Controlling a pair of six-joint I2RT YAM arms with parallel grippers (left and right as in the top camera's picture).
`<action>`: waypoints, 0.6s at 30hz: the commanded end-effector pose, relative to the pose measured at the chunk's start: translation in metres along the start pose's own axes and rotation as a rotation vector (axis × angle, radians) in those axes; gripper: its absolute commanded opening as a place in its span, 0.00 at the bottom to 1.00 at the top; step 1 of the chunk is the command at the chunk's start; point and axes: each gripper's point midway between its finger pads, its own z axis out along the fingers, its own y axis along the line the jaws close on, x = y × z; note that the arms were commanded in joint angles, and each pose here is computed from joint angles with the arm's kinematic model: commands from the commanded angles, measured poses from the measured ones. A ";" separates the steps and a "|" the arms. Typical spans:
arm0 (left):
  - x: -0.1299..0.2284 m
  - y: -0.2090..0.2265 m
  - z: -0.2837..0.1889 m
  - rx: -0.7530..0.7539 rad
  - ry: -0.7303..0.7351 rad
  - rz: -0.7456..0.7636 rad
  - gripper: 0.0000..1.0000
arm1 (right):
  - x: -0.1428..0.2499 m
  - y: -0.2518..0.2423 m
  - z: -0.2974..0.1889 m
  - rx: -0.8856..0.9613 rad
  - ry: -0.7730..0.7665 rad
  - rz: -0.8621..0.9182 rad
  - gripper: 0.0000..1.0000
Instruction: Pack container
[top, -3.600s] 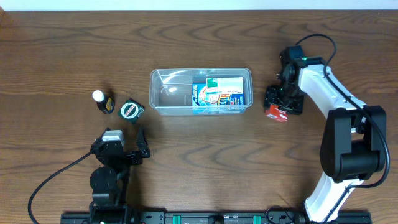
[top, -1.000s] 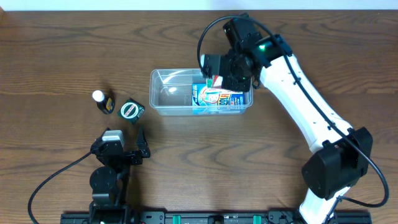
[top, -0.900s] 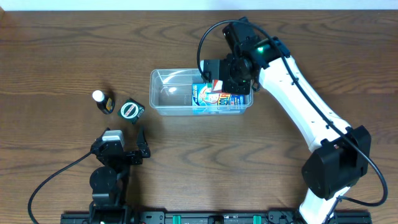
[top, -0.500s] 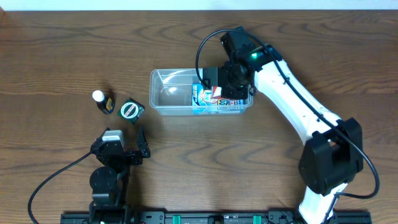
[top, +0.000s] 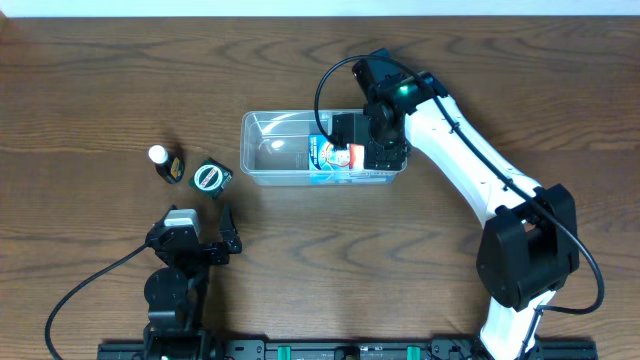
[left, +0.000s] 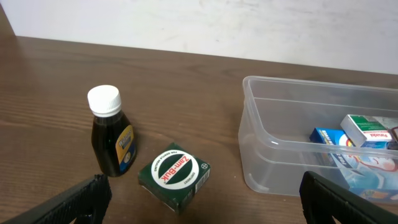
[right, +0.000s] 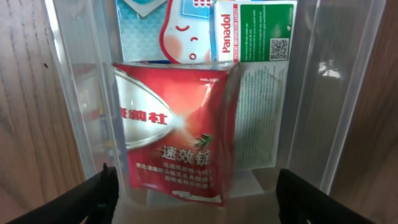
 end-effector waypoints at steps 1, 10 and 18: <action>0.016 0.001 0.001 0.005 0.049 0.016 0.98 | -0.008 -0.010 -0.008 0.042 -0.016 0.020 0.79; 0.016 0.001 0.001 0.004 0.049 0.015 0.98 | -0.021 -0.090 -0.086 0.284 -0.257 0.629 0.97; 0.016 0.001 0.001 0.005 0.049 0.016 0.98 | 0.078 -0.124 -0.111 0.258 -0.336 1.636 0.99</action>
